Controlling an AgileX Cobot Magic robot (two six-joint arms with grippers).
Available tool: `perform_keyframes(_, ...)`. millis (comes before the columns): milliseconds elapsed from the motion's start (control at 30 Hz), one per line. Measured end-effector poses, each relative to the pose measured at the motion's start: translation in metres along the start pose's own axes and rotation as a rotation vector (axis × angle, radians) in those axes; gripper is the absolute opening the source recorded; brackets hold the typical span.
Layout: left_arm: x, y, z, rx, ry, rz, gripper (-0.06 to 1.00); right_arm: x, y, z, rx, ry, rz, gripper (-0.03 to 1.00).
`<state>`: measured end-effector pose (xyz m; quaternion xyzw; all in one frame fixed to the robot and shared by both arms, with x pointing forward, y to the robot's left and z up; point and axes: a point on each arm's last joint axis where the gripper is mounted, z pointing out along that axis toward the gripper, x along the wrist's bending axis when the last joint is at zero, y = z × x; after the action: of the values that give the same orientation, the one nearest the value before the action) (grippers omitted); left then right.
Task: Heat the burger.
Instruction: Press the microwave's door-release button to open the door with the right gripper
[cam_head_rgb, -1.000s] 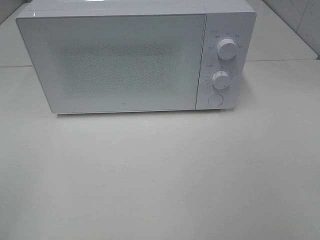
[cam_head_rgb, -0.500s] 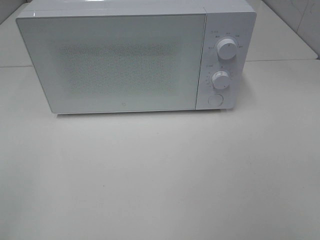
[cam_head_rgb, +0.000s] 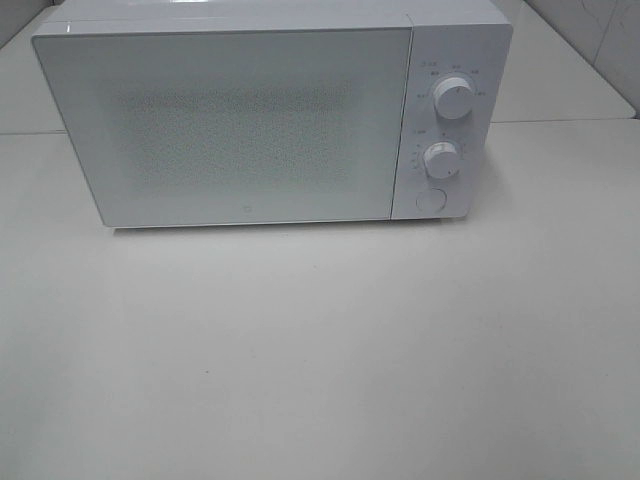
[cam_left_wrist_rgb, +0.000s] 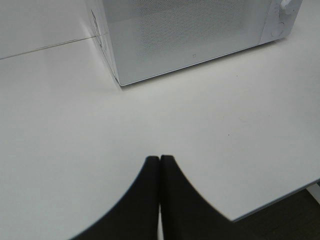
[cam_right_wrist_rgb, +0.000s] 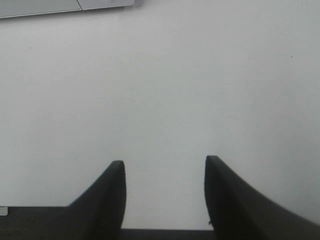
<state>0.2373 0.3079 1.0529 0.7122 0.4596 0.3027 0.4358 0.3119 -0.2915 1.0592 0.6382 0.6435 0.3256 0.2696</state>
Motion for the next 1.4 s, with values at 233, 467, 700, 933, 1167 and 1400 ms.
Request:
perform_keyframes(233, 0.000, 0.000, 0.000, 0.000, 0.000, 0.000, 0.00, 0.001, 0.033, 0.017, -0.215, 0.005, 0.003, 0.26)
perform_keyframes(467, 0.000, 0.000, 0.000, 0.000, 0.000, 0.000, 0.00, 0.000, 0.051, 0.052, -0.279, 0.000, 0.007, 0.07)
perform_keyframes(700, 0.000, 0.000, 0.000, 0.000, 0.000, 0.000, 0.00, -0.002, 0.065, 0.101, -0.282, -0.013, -0.017, 0.01)
perform_keyframes(933, 0.000, 0.000, 0.000, 0.000, 0.000, 0.000, 0.00, -0.003, 0.073, 0.135, -0.343, -0.021, -0.027, 0.01)
perform_keyframes(1167, 0.000, 0.000, 0.000, 0.000, 0.000, 0.000, 0.00, -0.005, 0.077, 0.173, -0.442, -0.023, -0.007, 0.01)
perform_keyframes(1400, 0.000, 0.000, 0.000, 0.000, 0.000, 0.000, 0.00, 0.008, 0.058, 0.221, -0.426, 0.087, -0.066, 0.01)
